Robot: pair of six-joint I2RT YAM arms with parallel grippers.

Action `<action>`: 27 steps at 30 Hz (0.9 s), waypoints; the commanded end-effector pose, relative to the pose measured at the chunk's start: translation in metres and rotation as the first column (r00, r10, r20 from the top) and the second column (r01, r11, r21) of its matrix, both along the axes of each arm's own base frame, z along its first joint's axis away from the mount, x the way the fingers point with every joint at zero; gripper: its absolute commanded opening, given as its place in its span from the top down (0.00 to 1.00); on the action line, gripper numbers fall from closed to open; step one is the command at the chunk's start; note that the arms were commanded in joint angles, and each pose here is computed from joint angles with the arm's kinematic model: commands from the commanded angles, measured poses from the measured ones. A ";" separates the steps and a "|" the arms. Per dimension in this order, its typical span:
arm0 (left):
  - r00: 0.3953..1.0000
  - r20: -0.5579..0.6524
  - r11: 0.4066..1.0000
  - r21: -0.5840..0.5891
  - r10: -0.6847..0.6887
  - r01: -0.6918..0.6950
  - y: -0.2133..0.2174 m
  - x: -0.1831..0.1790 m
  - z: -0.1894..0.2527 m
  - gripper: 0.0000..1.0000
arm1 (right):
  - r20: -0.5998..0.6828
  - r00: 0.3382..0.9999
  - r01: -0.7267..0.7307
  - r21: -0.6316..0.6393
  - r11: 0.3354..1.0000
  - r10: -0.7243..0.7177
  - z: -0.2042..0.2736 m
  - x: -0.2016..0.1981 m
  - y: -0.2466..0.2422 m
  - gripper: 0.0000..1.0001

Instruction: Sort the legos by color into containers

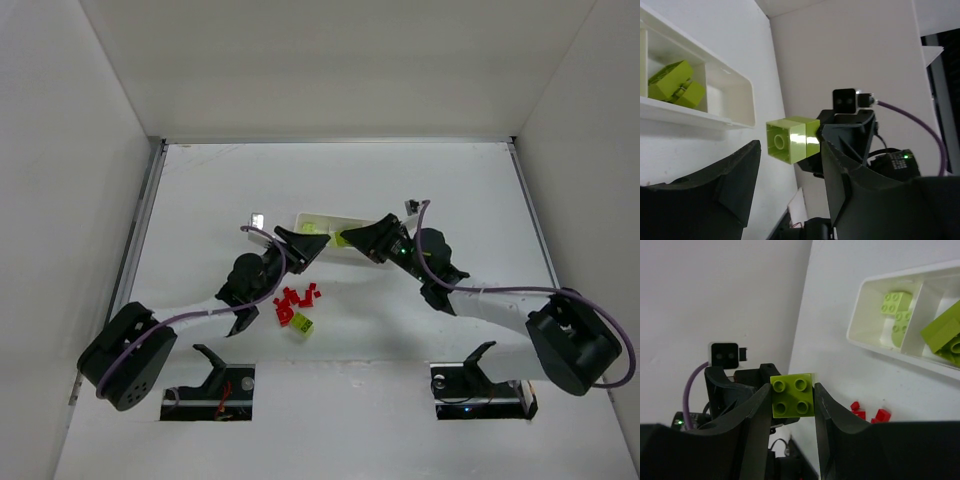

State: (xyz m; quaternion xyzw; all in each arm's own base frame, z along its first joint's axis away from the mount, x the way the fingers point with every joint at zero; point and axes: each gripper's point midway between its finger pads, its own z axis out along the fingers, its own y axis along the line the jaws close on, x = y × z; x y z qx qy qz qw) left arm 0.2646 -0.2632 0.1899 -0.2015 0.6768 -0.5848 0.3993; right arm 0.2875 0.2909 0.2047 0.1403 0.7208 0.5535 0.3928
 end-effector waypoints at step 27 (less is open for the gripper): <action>0.993 0.119 0.983 -0.181 0.002 0.019 0.007 0.007 0.044 0.52 | 0.017 0.992 -0.120 0.390 0.913 0.123 0.032 0.004 0.018 0.73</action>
